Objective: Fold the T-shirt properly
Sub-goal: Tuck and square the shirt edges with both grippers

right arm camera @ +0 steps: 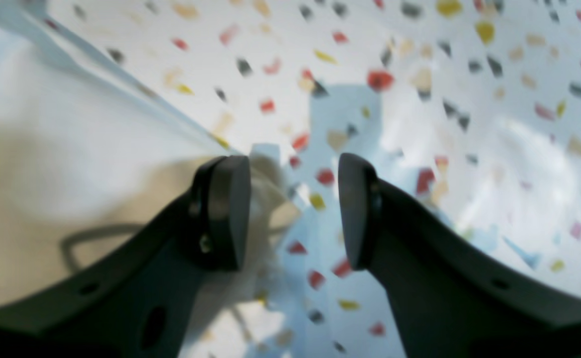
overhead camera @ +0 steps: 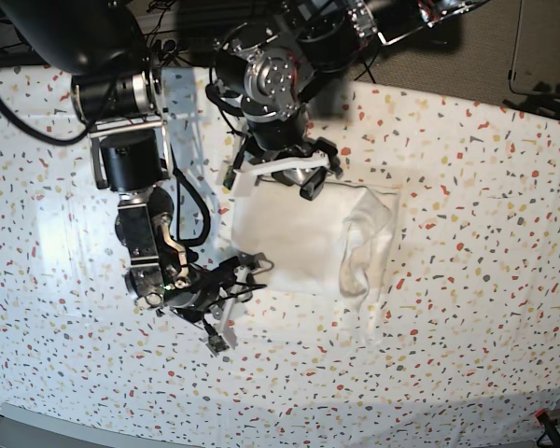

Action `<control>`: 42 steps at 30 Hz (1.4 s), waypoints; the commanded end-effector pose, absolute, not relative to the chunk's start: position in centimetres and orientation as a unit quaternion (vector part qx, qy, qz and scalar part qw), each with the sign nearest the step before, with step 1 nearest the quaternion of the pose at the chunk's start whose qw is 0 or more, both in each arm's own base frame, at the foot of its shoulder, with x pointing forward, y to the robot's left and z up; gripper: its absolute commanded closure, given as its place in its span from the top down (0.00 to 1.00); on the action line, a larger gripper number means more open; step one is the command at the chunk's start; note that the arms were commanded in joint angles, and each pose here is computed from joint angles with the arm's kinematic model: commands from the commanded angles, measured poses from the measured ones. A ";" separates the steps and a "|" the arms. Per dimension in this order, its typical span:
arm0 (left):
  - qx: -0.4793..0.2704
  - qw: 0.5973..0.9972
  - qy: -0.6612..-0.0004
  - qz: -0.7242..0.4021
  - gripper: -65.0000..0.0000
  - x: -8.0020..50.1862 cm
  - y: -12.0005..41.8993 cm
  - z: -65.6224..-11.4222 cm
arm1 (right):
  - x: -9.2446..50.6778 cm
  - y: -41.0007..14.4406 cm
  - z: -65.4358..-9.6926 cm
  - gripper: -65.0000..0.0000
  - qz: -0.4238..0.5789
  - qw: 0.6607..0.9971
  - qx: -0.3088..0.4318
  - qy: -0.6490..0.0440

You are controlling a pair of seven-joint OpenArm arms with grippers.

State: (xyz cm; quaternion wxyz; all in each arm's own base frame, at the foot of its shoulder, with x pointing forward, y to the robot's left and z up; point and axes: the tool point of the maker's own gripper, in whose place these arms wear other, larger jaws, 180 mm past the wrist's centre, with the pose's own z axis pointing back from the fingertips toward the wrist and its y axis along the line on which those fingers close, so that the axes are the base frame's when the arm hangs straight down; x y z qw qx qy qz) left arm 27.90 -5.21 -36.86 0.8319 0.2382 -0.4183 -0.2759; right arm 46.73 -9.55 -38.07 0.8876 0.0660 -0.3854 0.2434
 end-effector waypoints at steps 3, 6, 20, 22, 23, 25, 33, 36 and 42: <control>0.205 0.830 -0.449 -0.259 0.44 29.6 -6.0 -35.6 | 46.6 -10.3 -37.3 0.44 0.258 0.887 0.080 -0.375; 0.198 0.837 -0.442 -0.254 0.44 30.6 -4.9 -36.1 | 44.9 -10.4 -38.2 0.44 0.279 0.893 0.109 -0.335; 0.233 0.848 -0.424 -0.219 0.44 34.3 4.8 -37.9 | 43.0 -10.8 -37.2 0.44 0.223 0.903 0.212 -0.301; 0.243 0.841 -0.429 -0.224 0.44 34.6 5.8 -37.8 | 43.3 -10.3 -36.3 0.44 0.227 0.897 0.217 -0.312; 0.248 0.837 -0.432 -0.226 0.44 34.9 6.2 -37.6 | 43.5 -10.1 -35.9 0.44 0.231 0.894 0.217 -0.319; 0.259 0.831 -0.437 -0.227 0.44 35.5 7.0 -37.1 | 43.7 -9.8 -35.1 0.44 0.237 0.888 0.215 -0.329; 0.265 0.834 -0.432 -0.219 0.44 36.8 8.9 -36.6 | 46.3 -8.3 -33.5 0.44 0.260 0.859 0.176 -0.405; 0.251 0.840 -0.430 -0.216 0.44 36.8 8.7 -36.9 | 46.0 -6.7 -34.8 0.44 0.279 0.862 0.162 -0.390; 0.243 0.835 -0.435 -0.234 0.44 37.0 8.1 -36.8 | 43.4 -3.4 -37.2 0.44 0.284 0.876 0.195 -0.337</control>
